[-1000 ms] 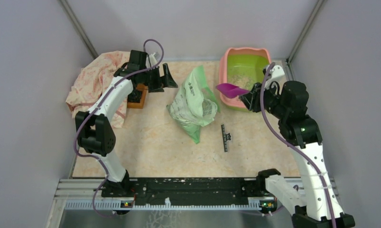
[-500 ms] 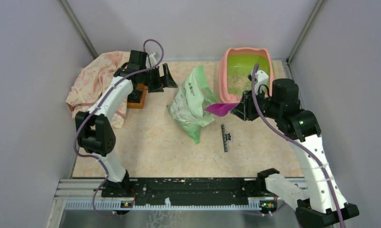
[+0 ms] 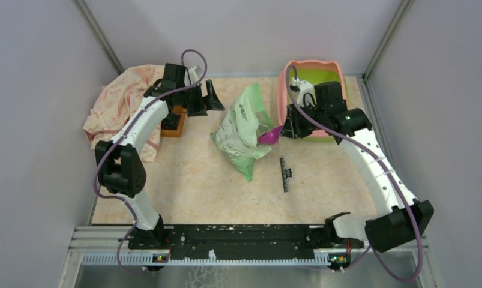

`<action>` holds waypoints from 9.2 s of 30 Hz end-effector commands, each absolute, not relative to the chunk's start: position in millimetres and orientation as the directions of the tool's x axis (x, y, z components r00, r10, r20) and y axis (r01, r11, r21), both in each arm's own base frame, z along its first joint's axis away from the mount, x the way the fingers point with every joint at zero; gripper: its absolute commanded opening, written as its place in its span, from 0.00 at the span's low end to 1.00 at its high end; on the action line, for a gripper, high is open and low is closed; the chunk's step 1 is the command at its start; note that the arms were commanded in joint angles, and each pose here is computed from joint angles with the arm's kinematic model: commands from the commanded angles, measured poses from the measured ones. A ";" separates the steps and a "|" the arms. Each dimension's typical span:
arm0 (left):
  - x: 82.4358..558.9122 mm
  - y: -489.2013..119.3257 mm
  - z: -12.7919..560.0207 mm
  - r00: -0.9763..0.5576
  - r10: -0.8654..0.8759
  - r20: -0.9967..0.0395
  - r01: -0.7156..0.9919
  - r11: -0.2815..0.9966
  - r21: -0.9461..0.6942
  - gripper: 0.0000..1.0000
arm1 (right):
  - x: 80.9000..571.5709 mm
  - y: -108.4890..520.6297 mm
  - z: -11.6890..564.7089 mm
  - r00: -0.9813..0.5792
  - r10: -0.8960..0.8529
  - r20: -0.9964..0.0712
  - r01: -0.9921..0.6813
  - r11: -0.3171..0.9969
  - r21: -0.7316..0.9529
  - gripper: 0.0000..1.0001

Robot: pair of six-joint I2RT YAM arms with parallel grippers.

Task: Fill the litter box with clean litter
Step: 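Scoop the cat litter from the cat litter bag, then pour the cat litter into the litter box, then place the spatula at the center of the board.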

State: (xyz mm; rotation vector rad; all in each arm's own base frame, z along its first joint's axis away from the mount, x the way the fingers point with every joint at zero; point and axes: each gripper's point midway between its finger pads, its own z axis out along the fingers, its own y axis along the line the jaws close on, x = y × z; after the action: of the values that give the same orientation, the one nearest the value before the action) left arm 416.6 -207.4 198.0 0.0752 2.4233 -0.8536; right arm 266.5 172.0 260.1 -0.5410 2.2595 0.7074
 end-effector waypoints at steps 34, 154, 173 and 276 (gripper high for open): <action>428.4 -201.1 164.9 -0.848 -0.106 -0.519 0.234 0.805 -0.545 0.99 | 297.1 282.3 179.2 -0.620 -0.542 -0.568 -0.708 0.698 0.107 0.00; 440.4 -208.4 178.3 -0.851 -0.113 -0.513 0.208 0.824 -0.526 0.99 | 190.0 137.7 302.1 0.382 0.244 -0.891 -0.467 0.883 0.041 0.00; 446.5 -224.2 184.8 -0.851 -0.075 -0.521 0.280 0.773 -0.569 0.99 | 235.9 111.2 313.1 0.377 0.090 -0.922 -0.159 0.987 0.031 0.00; 428.1 -163.9 231.5 -0.797 -0.198 -0.570 0.292 0.699 -0.652 0.99 | 264.4 38.7 177.7 -0.615 0.012 -0.788 -0.044 0.998 0.050 0.73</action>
State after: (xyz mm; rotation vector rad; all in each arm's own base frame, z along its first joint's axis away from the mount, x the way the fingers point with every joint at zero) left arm 429.5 -163.0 219.4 0.0508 2.3199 -1.0193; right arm 254.6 38.4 146.3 -0.0118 2.3534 0.0789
